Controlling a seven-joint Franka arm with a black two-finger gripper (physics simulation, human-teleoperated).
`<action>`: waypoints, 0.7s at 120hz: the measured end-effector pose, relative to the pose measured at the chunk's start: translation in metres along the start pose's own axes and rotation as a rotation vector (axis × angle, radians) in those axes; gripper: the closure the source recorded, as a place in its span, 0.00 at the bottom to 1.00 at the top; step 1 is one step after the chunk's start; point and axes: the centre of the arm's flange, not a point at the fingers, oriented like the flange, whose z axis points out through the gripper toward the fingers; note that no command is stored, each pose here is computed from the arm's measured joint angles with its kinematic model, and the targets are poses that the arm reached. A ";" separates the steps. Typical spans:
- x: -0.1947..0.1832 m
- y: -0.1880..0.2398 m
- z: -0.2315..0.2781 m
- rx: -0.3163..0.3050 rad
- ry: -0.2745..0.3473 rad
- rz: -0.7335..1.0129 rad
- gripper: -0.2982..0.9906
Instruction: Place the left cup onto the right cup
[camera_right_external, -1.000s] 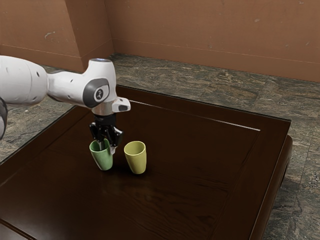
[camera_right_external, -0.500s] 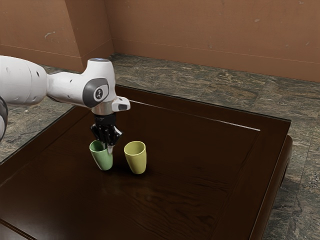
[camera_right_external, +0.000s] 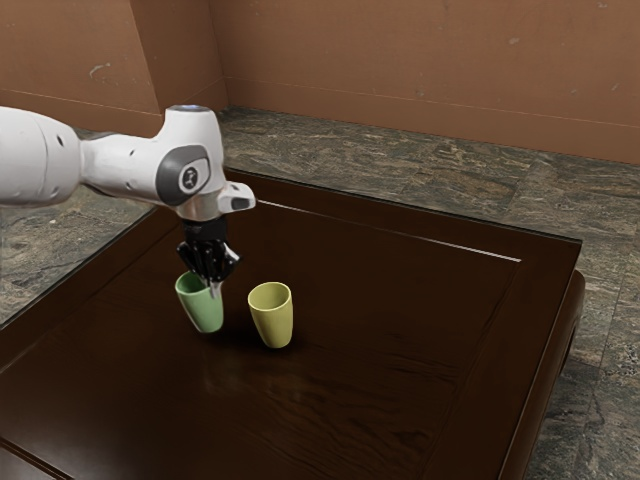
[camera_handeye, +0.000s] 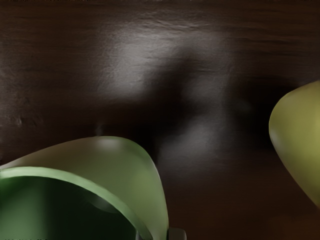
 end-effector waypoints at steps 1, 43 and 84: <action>-0.001 0.000 -0.001 0.000 0.002 0.000 0.84; -0.039 0.022 -0.076 0.065 0.071 0.038 0.84; -0.067 0.086 -0.139 0.142 0.101 0.113 0.84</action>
